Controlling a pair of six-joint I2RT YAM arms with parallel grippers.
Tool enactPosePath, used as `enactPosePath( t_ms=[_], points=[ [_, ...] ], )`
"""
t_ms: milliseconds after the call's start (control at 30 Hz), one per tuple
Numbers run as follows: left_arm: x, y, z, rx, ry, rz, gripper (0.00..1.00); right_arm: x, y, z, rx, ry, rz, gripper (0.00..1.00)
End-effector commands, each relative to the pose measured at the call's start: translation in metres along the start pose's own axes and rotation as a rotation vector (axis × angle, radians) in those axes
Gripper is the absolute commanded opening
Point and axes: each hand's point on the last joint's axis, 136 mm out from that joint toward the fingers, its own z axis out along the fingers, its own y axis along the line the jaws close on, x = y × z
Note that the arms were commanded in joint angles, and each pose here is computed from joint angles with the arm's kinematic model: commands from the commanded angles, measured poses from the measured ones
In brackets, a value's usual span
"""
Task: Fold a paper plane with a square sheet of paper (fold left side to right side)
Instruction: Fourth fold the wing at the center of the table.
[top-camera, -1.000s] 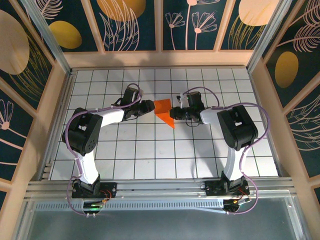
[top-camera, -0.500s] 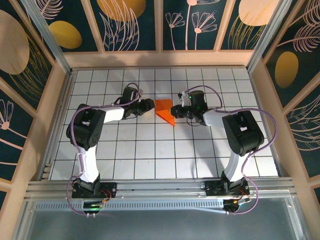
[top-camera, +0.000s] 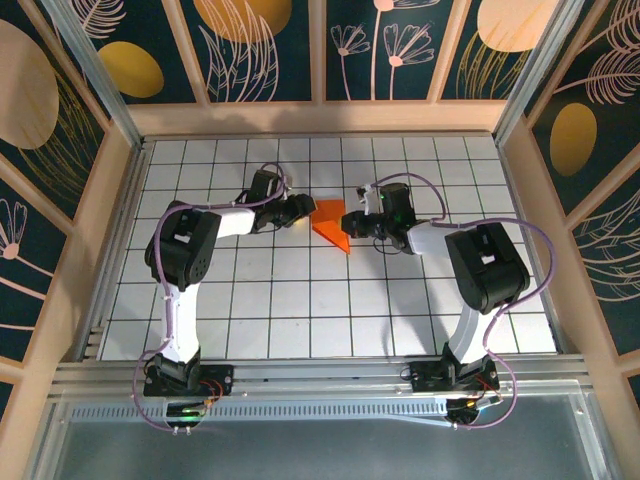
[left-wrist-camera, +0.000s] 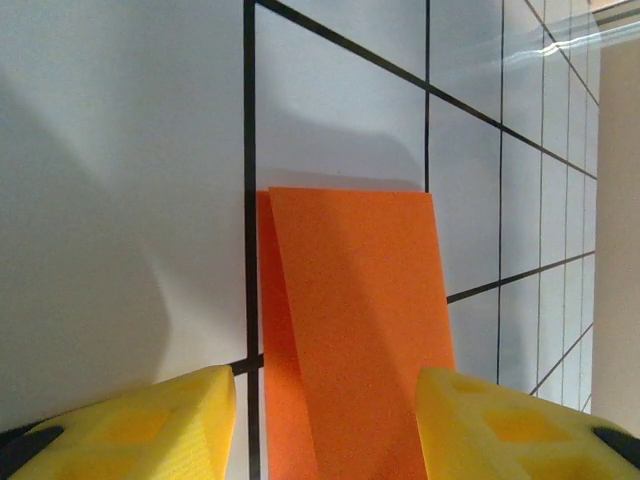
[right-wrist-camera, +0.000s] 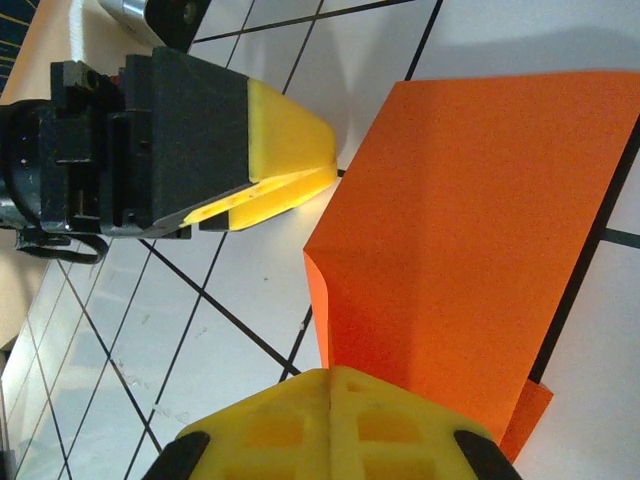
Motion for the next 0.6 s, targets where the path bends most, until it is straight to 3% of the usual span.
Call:
enactPosePath(
  t_ms=[0, 300, 567],
  points=[
    [-0.002, -0.004, 0.008, 0.041, 0.02, -0.011, 0.49, -0.011, 0.012, -0.008, -0.038, -0.039, -0.016, 0.0],
    [0.002, -0.004, 0.019, 0.072, 0.06, -0.026, 0.4, -0.012, 0.014, -0.009, -0.047, -0.043, -0.014, 0.0],
    [0.005, -0.006, 0.025, 0.078, 0.075, -0.025, 0.23, -0.01, 0.012, -0.008, -0.047, -0.04, -0.009, 0.0]
  ],
)
